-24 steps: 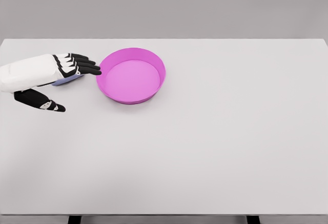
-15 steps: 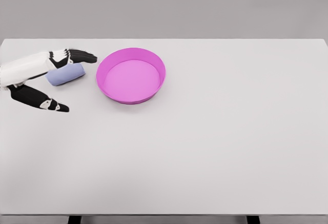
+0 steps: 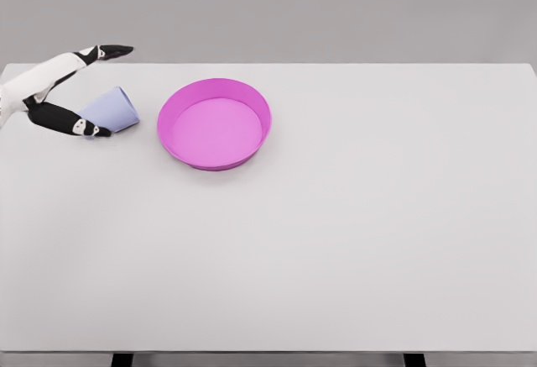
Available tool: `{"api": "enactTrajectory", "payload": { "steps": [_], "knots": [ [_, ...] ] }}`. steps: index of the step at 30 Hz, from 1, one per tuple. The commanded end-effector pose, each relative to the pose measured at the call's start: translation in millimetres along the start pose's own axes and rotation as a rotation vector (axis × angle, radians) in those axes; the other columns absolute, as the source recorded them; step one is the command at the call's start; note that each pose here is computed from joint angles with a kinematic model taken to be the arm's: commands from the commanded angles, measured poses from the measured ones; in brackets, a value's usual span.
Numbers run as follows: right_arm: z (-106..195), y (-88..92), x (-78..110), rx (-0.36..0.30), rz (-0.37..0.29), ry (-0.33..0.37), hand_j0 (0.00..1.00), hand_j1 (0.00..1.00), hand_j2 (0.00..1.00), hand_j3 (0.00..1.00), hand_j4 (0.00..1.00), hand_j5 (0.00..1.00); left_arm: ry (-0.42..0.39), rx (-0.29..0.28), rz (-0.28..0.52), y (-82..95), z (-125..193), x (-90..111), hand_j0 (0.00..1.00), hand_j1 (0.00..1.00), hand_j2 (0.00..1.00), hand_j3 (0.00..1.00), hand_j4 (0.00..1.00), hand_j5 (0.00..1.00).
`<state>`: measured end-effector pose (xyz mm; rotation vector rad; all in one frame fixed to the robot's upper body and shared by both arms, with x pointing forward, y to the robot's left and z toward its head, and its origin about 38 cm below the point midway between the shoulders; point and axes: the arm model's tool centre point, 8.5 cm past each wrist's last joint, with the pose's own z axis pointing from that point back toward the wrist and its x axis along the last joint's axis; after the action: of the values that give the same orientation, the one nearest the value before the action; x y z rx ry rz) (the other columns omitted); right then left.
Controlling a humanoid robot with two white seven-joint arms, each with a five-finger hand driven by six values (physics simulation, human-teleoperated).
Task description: Flip the cup with left arm and place it on the plate
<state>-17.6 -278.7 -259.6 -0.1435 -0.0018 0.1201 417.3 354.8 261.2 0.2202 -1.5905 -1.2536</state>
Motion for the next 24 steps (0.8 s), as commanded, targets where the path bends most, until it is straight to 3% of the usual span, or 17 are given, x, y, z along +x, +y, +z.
{"api": "enactTrajectory", "payload": {
  "steps": [1, 5, 8, 12, 24],
  "knots": [
    [0, -0.1, -0.1, 0.000, 0.000, 0.000, 1.00, 1.00, 1.00, 1.00, 1.00, 1.00, 0.162, 0.039, 0.044, -3.0, -2, -34, 1.00, 1.00, 1.00, 1.00, 1.00, 1.00],
    [0, -0.1, -0.1, 0.000, 0.000, 0.000, 1.00, 1.00, 1.00, 1.00, 1.00, 1.00, 0.236, 0.003, 0.148, -22.0, -20, -52, 1.00, 1.00, 1.00, 1.00, 1.00, 1.00],
    [0, -0.1, -0.1, 0.000, 0.000, 0.000, 1.00, 1.00, 1.00, 1.00, 1.00, 1.00, 0.227, -0.017, 0.149, -29.8, -33, -50, 1.00, 1.00, 1.00, 1.00, 1.00, 1.00],
    [0, -0.1, -0.1, 0.000, 0.000, 0.000, 1.00, 1.00, 1.00, 1.00, 1.00, 1.00, 0.265, -0.030, 0.207, -45.5, -54, -68, 1.00, 1.00, 1.00, 1.00, 1.00, 1.00],
    [0, -0.1, -0.1, 0.000, 0.000, 0.000, 1.00, 1.00, 1.00, 1.00, 1.00, 1.00, 0.322, 0.011, 0.221, -29.8, -49, -89, 1.00, 1.00, 1.00, 1.00, 1.00, 1.00]
  ]
}}
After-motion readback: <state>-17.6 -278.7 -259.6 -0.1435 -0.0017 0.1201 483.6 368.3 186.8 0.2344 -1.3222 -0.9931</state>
